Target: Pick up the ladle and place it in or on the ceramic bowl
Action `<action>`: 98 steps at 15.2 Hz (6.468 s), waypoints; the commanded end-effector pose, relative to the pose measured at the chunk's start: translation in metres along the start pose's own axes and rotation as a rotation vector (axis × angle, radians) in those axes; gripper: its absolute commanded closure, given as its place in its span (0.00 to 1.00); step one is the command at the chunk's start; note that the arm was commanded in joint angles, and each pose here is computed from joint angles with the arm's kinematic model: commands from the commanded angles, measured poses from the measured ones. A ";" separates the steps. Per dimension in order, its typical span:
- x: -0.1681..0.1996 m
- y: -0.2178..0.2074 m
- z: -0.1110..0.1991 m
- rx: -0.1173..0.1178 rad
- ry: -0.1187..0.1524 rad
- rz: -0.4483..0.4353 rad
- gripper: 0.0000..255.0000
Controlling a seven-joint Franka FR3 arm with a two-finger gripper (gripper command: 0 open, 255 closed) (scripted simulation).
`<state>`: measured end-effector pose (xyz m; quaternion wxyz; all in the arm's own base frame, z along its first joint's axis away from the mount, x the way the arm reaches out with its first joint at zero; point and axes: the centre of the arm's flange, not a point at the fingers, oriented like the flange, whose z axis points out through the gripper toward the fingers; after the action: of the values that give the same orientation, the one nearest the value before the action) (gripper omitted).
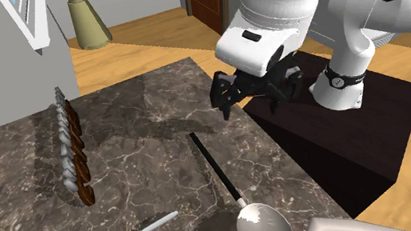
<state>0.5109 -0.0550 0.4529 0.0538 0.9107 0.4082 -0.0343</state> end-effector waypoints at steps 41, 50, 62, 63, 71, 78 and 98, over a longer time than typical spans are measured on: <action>0.088 0.057 0.034 -0.063 0.025 -0.342 1.00; 0.083 0.061 -0.013 -0.063 0.025 -0.342 1.00; 0.076 0.065 -0.076 -0.063 0.025 -0.342 1.00; 0.075 0.066 -0.081 -0.063 0.025 -0.342 1.00; 0.108 0.049 -0.112 -0.063 0.025 -0.342 1.00; 0.188 0.007 -0.127 -0.063 0.025 -0.342 1.00; 0.325 -0.064 -0.104 -0.063 0.025 -0.342 1.00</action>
<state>0.6806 0.2407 0.5208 0.0705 0.8260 0.5589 -0.0206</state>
